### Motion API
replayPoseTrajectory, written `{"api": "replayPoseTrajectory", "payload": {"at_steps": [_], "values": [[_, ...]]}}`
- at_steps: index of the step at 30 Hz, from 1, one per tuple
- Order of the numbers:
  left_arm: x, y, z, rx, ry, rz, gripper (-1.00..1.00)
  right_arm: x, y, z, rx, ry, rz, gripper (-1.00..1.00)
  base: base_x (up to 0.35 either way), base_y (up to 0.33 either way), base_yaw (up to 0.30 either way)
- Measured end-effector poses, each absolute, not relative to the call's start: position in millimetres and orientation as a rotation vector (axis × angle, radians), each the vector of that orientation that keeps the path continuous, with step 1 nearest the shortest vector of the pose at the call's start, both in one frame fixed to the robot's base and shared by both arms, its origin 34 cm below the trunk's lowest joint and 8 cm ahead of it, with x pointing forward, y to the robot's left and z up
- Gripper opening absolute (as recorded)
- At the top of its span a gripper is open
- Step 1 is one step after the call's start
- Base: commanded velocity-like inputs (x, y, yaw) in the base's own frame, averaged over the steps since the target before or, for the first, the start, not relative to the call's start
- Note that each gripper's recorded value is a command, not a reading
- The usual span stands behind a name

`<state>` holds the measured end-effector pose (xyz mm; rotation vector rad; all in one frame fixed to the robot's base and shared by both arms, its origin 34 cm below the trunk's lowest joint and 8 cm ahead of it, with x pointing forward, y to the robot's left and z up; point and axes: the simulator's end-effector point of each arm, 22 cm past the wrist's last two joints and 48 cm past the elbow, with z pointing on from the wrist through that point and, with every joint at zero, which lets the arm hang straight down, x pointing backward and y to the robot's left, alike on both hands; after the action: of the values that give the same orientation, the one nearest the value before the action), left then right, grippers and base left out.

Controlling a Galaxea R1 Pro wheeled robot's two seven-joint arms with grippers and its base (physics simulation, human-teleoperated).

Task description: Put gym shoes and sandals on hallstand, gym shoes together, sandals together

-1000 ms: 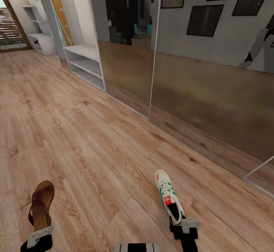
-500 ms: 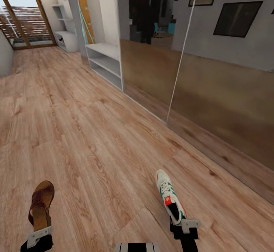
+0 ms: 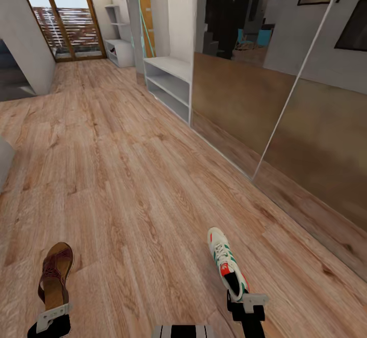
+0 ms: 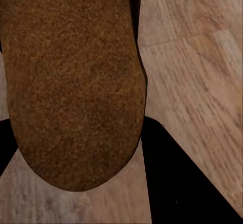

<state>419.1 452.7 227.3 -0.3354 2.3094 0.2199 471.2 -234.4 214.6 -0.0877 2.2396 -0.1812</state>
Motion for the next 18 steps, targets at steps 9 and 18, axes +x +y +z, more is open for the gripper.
{"api": "replayPoseTrajectory", "payload": {"at_steps": [9,18], "values": [[419.2,452.8,227.3,-0.335,2.309,0.220,-1.00,471.2,-232.9,214.6,-0.090,2.240,-0.179,-1.00,0.312,0.103,0.278],[421.2,452.8,229.4,-0.336,2.303,0.218,-1.00,473.1,-233.0,217.1,-0.090,2.233,-0.179,-1.00,0.322,0.051,0.240]]}}
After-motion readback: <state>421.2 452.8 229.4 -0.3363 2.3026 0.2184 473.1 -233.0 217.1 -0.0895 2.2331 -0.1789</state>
